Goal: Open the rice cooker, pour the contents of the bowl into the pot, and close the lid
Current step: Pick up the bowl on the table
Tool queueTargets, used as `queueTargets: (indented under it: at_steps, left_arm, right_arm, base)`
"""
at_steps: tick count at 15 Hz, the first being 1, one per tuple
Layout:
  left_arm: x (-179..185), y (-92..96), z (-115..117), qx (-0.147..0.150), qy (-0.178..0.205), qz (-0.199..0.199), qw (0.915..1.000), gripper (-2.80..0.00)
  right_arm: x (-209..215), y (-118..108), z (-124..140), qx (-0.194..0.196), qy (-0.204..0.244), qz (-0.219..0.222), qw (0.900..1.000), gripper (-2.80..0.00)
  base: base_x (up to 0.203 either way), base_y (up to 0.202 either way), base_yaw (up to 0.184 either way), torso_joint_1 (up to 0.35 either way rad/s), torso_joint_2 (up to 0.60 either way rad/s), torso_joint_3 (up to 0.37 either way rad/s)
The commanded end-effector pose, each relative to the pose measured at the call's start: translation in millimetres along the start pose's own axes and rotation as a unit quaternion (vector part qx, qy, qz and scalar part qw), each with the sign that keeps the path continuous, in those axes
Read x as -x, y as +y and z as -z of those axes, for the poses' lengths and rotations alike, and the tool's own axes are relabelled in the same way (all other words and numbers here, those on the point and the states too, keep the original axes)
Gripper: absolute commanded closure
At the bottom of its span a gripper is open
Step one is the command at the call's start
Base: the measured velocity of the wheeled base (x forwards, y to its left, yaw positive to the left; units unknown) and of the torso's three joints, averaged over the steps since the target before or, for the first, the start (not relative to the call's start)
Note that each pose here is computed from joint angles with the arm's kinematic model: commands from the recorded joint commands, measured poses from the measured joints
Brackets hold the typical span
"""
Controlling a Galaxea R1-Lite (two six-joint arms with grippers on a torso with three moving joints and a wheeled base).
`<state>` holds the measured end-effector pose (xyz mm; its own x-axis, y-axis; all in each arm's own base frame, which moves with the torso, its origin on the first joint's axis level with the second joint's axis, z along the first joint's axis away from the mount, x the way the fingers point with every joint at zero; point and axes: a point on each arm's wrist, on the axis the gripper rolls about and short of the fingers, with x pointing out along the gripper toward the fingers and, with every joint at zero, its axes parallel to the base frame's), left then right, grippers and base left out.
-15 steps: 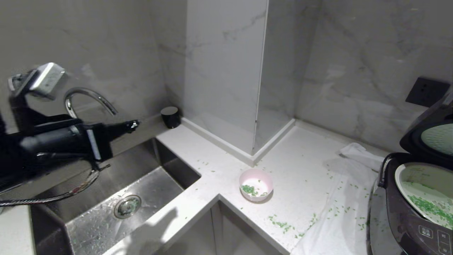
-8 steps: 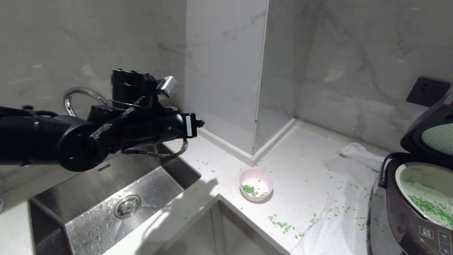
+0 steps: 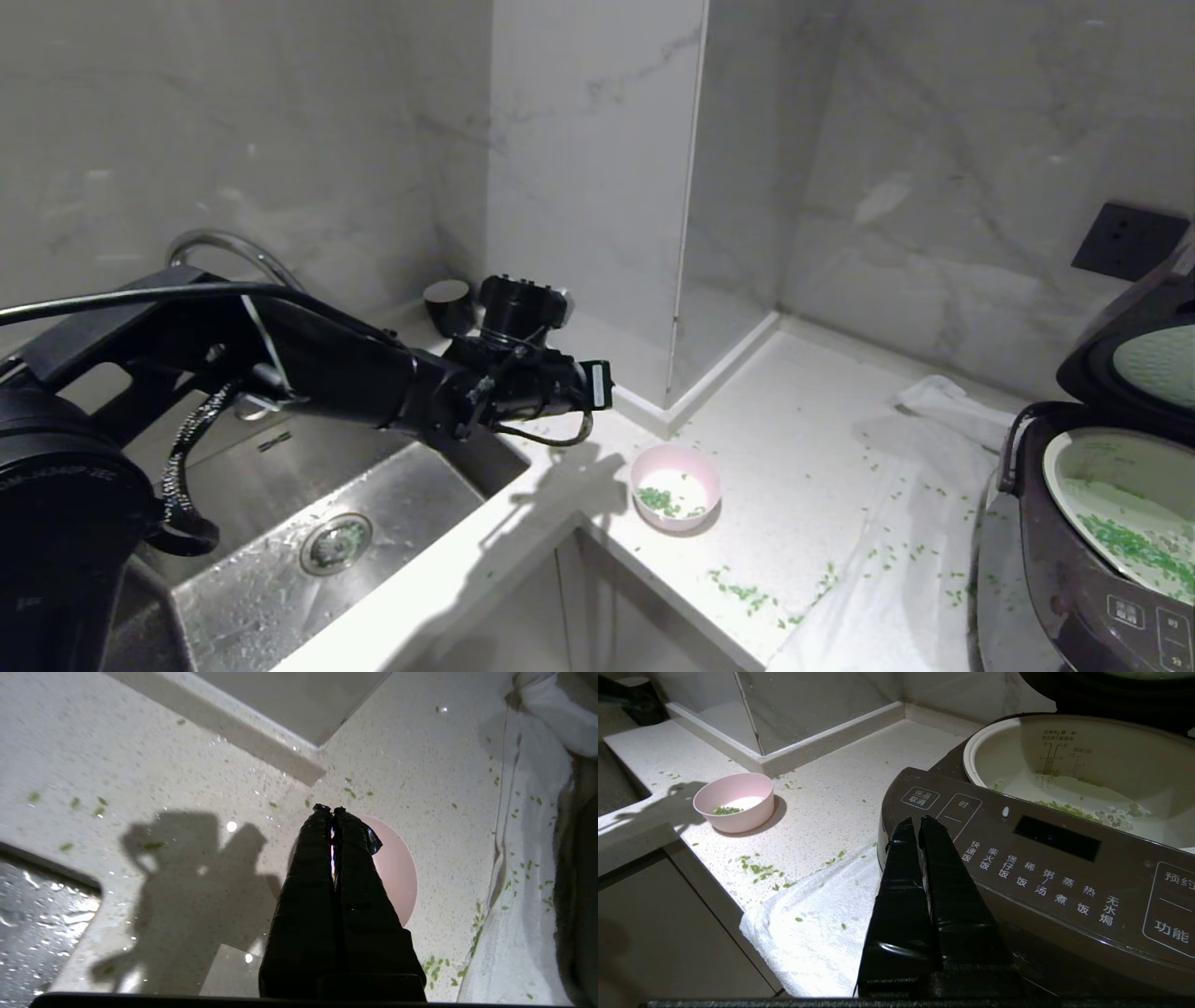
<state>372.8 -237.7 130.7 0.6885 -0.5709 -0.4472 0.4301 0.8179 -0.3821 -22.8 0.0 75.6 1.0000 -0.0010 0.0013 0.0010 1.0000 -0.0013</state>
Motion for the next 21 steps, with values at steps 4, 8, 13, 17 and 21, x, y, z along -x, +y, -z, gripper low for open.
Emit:
queueTargets:
  at_steps: [4,8,13,17,21]
  left_arm:
    - [-34,-2.0,30,0.030,0.038,0.002,0.9988,-2.80]
    - [-45,-4.8,46,0.026,0.062,0.001,0.9977,-2.80]
    - [-64,2.6,68,0.027,0.097,-0.014,0.9949,-2.80]
    - [-78,-4.1,81,0.021,0.109,-0.008,0.9938,-2.80]
    - [-83,-12.5,80,0.015,0.124,-0.018,0.9919,-2.80]
  right_arm:
    - [0,0,0,0.001,0.000,0.000,1.000,0.00]
    - [0,0,0,0.000,0.000,0.000,1.000,0.00]
    - [0,0,0,0.000,0.000,0.000,1.000,0.00]
    - [0,0,0,0.001,0.000,0.000,1.000,0.00]
    - [0,0,0,0.000,0.000,0.000,1.000,0.00]
  base:
    - [0.000,0.000,0.000,0.000,0.00,0.000]
    - [0.000,0.000,0.000,0.000,0.00,0.000]
    - [0.000,0.000,0.000,0.000,0.00,0.000]
    - [0.000,0.000,0.000,0.000,0.00,0.000]
    - [0.000,0.000,0.000,0.000,0.00,0.000]
